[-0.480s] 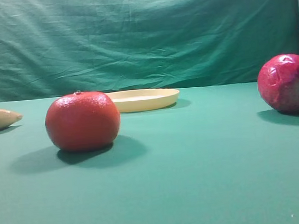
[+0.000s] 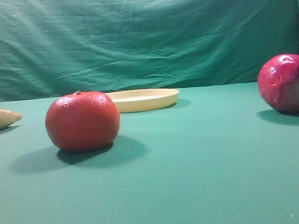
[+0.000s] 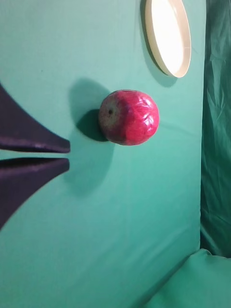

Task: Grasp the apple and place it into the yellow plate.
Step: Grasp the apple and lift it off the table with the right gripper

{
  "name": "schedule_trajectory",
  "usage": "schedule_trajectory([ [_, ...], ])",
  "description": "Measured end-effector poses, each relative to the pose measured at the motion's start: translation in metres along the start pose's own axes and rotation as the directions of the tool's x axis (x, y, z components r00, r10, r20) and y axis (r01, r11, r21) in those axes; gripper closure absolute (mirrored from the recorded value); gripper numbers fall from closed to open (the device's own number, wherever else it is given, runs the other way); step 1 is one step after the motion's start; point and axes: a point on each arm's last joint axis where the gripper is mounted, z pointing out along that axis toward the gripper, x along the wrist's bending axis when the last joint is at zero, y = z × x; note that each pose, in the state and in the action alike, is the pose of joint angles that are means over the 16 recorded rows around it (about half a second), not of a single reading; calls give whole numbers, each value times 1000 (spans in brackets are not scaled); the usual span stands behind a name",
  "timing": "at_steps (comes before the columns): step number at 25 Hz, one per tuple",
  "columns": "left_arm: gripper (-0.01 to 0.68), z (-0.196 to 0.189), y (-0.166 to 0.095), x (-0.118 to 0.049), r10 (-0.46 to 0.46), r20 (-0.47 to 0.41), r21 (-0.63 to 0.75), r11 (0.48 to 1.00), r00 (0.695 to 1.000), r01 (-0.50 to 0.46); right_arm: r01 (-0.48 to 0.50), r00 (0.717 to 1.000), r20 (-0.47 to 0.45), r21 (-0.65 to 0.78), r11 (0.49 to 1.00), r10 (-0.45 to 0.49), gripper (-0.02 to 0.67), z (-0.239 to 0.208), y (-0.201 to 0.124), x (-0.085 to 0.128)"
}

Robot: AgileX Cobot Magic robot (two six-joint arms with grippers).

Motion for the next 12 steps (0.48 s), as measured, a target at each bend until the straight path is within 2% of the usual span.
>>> schedule_trajectory([
  [12,516,0,0,0,0,0,0,1000,1000,0,5,1000,1,-4,1000,-5,649,0,0,0],
])
